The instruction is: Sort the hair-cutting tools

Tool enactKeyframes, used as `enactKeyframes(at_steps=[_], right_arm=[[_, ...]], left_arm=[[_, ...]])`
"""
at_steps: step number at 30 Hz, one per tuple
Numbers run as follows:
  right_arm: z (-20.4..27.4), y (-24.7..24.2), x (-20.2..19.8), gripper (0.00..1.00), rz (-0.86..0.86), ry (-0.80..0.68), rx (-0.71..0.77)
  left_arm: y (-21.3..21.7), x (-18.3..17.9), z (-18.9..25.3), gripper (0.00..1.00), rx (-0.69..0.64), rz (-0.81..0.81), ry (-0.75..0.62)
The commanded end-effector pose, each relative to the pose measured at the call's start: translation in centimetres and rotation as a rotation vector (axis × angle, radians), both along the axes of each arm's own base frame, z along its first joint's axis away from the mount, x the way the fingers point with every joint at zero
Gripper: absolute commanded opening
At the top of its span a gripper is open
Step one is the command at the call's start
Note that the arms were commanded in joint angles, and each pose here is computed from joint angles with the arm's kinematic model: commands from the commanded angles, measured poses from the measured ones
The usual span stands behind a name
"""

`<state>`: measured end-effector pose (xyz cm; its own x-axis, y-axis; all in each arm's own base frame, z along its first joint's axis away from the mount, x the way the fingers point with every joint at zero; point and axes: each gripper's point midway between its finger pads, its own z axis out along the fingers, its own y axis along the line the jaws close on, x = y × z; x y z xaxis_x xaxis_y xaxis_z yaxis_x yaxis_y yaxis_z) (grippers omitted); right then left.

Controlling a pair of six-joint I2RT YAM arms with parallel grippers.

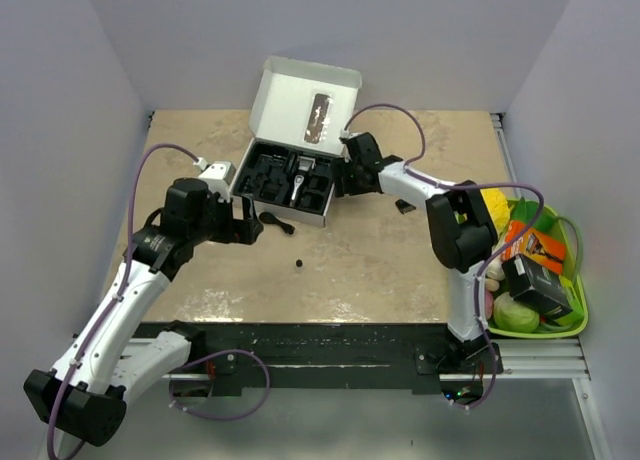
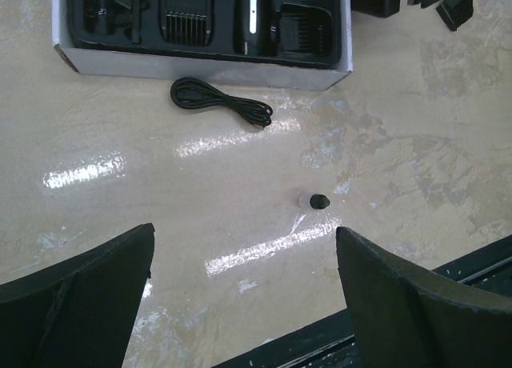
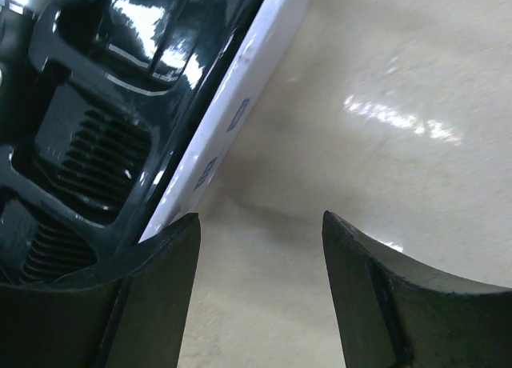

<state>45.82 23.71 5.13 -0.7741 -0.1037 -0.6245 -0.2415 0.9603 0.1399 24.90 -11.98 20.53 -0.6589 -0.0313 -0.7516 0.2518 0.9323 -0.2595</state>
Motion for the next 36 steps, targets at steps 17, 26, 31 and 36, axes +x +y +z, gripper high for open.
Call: enactKeyframes(at_steps=[17, 26, 31, 36], right_arm=[[7.8, -5.8, -1.9, 0.74, -0.061, -0.096, -0.199], [6.7, -11.3, -1.5, 0.93, 0.065, -0.103, -0.279], [5.2, -12.6, -0.2, 0.92, 0.118, -0.022, -0.235], [3.3, -13.0, 0.2, 0.91, 0.189, 0.008, -0.211]], left_arm=[[0.0, -0.8, 1.6, 1.00, -0.031, -0.011, -0.049], [-1.2, -1.5, 2.0, 1.00, -0.097, -0.063, -0.068], [-2.2, -2.6, 1.5, 1.00, -0.149, -0.120, -0.059], [-2.3, -3.4, 0.3, 1.00, -0.148, -0.147, -0.043]])
